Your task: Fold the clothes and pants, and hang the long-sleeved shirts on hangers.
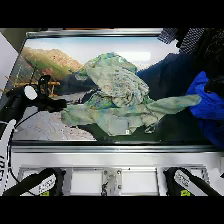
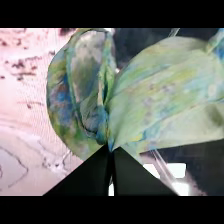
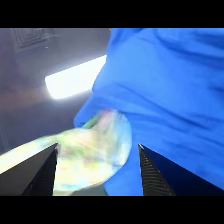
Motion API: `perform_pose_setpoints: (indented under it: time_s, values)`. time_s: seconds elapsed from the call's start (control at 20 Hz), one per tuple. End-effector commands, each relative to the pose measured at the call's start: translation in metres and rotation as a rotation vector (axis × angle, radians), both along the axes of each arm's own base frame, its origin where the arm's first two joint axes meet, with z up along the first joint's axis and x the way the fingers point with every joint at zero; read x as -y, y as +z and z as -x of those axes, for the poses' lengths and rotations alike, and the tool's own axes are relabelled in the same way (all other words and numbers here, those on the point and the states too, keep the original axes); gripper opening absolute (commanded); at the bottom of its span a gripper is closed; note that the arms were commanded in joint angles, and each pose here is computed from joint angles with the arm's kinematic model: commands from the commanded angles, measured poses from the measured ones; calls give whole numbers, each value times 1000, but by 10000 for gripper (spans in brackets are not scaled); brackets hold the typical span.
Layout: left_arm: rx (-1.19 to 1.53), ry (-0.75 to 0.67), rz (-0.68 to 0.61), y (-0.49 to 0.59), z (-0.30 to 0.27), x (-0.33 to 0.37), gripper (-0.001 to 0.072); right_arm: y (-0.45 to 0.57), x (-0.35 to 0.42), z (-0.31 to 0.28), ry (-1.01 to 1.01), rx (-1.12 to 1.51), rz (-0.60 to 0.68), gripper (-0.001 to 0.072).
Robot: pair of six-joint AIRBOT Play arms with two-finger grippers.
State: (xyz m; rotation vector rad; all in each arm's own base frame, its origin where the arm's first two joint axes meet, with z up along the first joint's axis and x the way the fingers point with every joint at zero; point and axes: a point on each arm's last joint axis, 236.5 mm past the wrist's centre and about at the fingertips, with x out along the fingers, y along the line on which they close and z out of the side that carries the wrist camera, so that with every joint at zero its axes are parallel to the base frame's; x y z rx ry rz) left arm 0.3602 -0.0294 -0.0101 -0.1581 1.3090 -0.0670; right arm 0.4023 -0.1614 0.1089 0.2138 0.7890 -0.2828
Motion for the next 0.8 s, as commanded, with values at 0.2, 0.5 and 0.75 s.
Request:
perform_pose_setpoints:
  time_s: [0.2, 0.5, 0.75]
  values:
    - [170, 20, 18, 54, -35, 11, 593, 26, -72, 26, 276, -27, 62, 526]
    - [189, -61, 55, 36, 6, 67, 594, -61, -241, 79, 653, -322, -11, 493]
    - [177, -70, 72, 35, 12, 82, 594, -138, -348, 122, 731, -549, 117, 493]
